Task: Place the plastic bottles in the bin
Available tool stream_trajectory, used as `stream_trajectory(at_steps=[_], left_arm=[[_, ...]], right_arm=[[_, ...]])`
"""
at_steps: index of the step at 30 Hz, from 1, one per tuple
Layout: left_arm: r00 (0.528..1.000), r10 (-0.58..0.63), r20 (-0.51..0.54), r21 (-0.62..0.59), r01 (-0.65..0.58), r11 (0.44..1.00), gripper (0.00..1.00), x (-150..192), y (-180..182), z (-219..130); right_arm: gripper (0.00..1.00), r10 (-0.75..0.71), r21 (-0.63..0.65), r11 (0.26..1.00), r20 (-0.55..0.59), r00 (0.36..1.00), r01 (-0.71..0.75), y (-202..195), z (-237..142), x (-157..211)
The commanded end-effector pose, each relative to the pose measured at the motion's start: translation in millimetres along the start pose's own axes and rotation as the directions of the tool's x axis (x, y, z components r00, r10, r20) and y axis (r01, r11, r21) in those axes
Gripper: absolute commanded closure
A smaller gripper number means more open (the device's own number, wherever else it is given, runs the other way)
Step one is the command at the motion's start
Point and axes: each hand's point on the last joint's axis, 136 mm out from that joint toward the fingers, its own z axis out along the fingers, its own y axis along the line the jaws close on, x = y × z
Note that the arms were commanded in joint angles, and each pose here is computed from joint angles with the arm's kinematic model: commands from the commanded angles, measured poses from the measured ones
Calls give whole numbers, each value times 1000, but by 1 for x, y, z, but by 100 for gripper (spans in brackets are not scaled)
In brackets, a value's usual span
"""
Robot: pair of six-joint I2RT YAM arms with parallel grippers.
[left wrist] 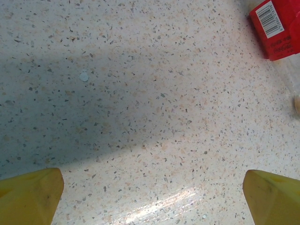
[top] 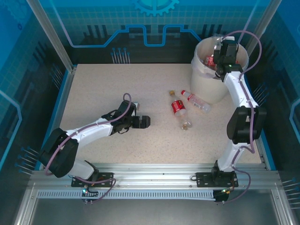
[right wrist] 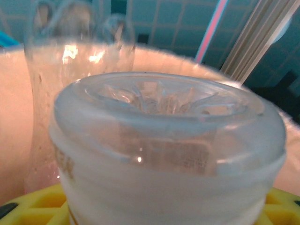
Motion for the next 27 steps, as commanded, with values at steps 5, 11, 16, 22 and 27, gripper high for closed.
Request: stream_trajectory(at_steps=[5,11,16,22,27], left_arm=[[1000,-28,-9,16,28,999,1,1,0,1],[999,-28,-15,20,28,999,1,1,-1,5],[999,-31,-22,30,32,999,1,2,-3,8],[999,-38,-14,45,38,998,1,-1,-7,6],[999,-32,-11,32,33,999,1,0,-4,3]], right_arm=[[56,52,-40,998,-103,993,-56,0,12,15],[34,47,-90,995,-44,998,-51,2,-7,-10],[17,3,-107,994,25,1000,0,1,-35,-36],[4,3,-125,992,116,993,11,-9,-87,-77],[4,28,-193,981,190,981,9,-8,-141,-102]])
